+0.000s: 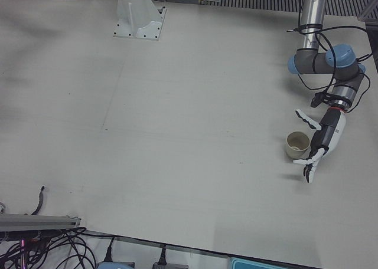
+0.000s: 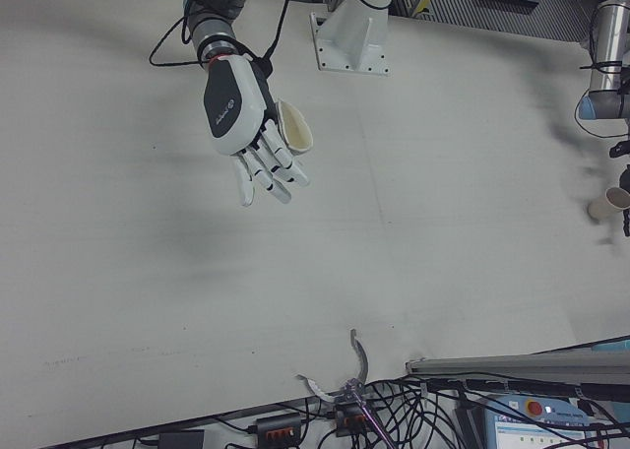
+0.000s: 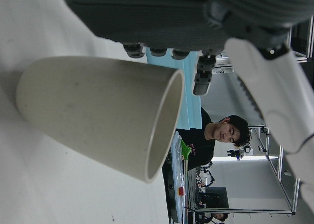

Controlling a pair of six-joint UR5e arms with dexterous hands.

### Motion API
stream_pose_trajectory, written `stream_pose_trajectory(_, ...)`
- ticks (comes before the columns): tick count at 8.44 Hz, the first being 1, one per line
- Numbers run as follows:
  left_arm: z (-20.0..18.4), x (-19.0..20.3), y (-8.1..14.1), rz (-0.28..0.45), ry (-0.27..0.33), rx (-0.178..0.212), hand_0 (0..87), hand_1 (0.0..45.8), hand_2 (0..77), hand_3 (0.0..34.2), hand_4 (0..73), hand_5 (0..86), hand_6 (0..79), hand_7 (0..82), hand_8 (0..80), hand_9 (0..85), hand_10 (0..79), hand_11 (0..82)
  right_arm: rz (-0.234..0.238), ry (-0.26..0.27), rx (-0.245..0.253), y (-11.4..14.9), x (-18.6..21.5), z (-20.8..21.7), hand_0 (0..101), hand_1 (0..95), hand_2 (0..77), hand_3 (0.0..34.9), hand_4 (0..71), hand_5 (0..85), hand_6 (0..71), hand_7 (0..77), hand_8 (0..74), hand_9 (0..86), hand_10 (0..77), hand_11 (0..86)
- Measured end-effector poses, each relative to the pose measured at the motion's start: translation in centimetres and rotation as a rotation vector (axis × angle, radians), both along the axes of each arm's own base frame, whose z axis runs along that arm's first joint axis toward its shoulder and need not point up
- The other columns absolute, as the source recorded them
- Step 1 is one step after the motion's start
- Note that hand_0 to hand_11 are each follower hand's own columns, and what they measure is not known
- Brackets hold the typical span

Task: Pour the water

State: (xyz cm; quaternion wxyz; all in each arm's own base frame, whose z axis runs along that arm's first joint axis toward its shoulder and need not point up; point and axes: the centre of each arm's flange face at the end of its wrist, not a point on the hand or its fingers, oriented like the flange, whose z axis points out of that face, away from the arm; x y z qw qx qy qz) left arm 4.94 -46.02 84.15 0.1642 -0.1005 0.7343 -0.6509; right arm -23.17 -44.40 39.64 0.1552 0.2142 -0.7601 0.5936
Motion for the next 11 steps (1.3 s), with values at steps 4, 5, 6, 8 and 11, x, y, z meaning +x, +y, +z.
stream_pose_trajectory(4, 1.9, -0.5, 0.9, -0.003, -0.014, -0.023, 48.0, 4.4, 1.6, 1.1, 3.3, 0.5, 0.0, 0.0, 0.0, 1.6, 2.2, 5.5, 0.007, -0.012, 0.007, -0.2, 0.7, -0.3, 59, 31.6, 43.1, 0.0, 5.4, 13.6, 32.2, 38.7, 15.8, 20.2, 0.0, 0.5)
stream_pose_trajectory(5, 2.6, -0.9, 1.0, -0.018, -0.025, -0.031, 49.0, 6.0, 1.6, 1.0, 3.3, 0.5, 0.0, 0.0, 0.0, 1.6, 2.2, 5.5, 0.014, -0.005, 0.015, -0.8, 2.0, -0.4, 59, 31.6, 43.1, 0.0, 5.4, 13.6, 32.2, 38.7, 15.8, 20.2, 0.0, 0.5)
stream_pose_trajectory(6, 3.0, -1.2, 1.0, -0.039, -0.037, -0.031, 49.0, 6.0, 1.6, 1.0, 3.3, 0.5, 0.0, 0.0, 0.0, 1.6, 2.2, 5.5, 0.014, 0.007, 0.017, -1.4, 3.6, 0.1, 59, 31.6, 43.1, 0.0, 5.4, 13.6, 32.2, 38.7, 15.8, 17.5, 0.0, 0.5)
stream_pose_trajectory(8, 2.8, -2.7, 0.6, -0.089, -0.055, 0.002, 51.2, 7.1, 1.6, 0.0, 6.5, 0.0, 0.0, 0.0, 0.0, 1.6, 2.2, 5.5, 0.006, 0.022, -0.018, -1.2, 6.1, 2.9, 59, 31.6, 43.1, 0.0, 6.5, 13.6, 32.2, 38.7, 15.8, 18.0, 0.0, 0.5)
stream_pose_trajectory(11, -1.7, -8.3, -1.2, -0.241, -0.124, 0.128, 56.4, 7.1, 1.6, 0.0, 12.0, 0.0, 0.0, 0.0, 0.0, 1.1, 1.1, 2.7, 0.003, 0.018, -0.115, -0.7, 8.0, 9.2, 58, 31.6, 42.5, 0.0, 2.2, 13.6, 29.5, 37.6, 15.8, 18.0, 0.0, 0.5)
